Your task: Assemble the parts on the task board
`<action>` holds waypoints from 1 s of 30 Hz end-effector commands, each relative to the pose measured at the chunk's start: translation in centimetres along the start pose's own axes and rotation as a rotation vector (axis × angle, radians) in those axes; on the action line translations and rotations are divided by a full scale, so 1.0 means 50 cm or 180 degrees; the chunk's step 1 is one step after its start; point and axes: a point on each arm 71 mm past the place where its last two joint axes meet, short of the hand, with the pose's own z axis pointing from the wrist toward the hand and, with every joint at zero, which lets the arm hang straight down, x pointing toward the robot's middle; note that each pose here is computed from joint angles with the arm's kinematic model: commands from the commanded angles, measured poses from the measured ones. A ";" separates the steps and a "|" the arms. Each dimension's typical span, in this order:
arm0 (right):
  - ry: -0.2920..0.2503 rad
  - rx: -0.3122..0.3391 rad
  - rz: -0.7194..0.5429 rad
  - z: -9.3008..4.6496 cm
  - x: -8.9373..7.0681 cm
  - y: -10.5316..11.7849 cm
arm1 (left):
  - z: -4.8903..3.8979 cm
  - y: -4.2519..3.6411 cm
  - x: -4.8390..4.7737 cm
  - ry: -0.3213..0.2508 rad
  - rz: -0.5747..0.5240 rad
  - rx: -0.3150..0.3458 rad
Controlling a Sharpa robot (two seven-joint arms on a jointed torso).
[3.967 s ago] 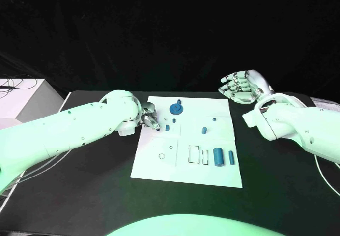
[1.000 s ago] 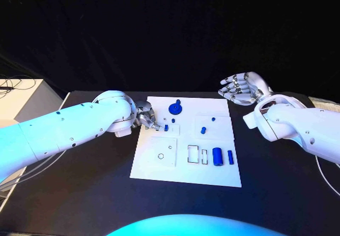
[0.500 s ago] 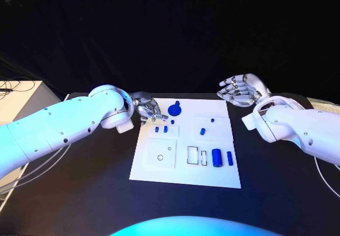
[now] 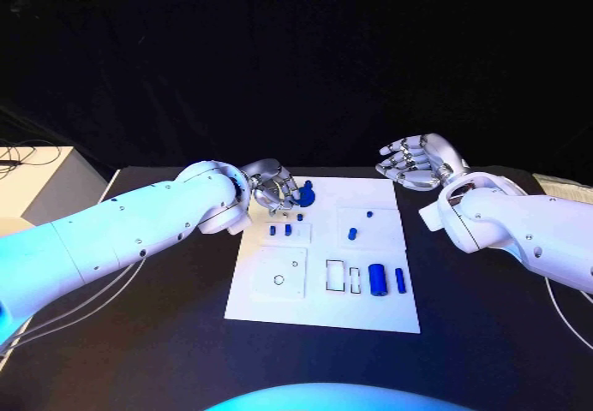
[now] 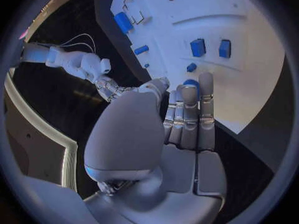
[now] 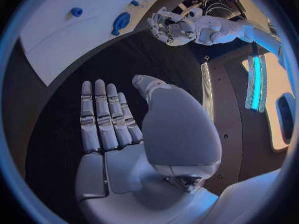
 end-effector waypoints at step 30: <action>0.0009 -0.0053 0.0003 -0.002 0.002 0.005 | 0.041 -0.020 0.064 -0.0274 0.1456 0.0438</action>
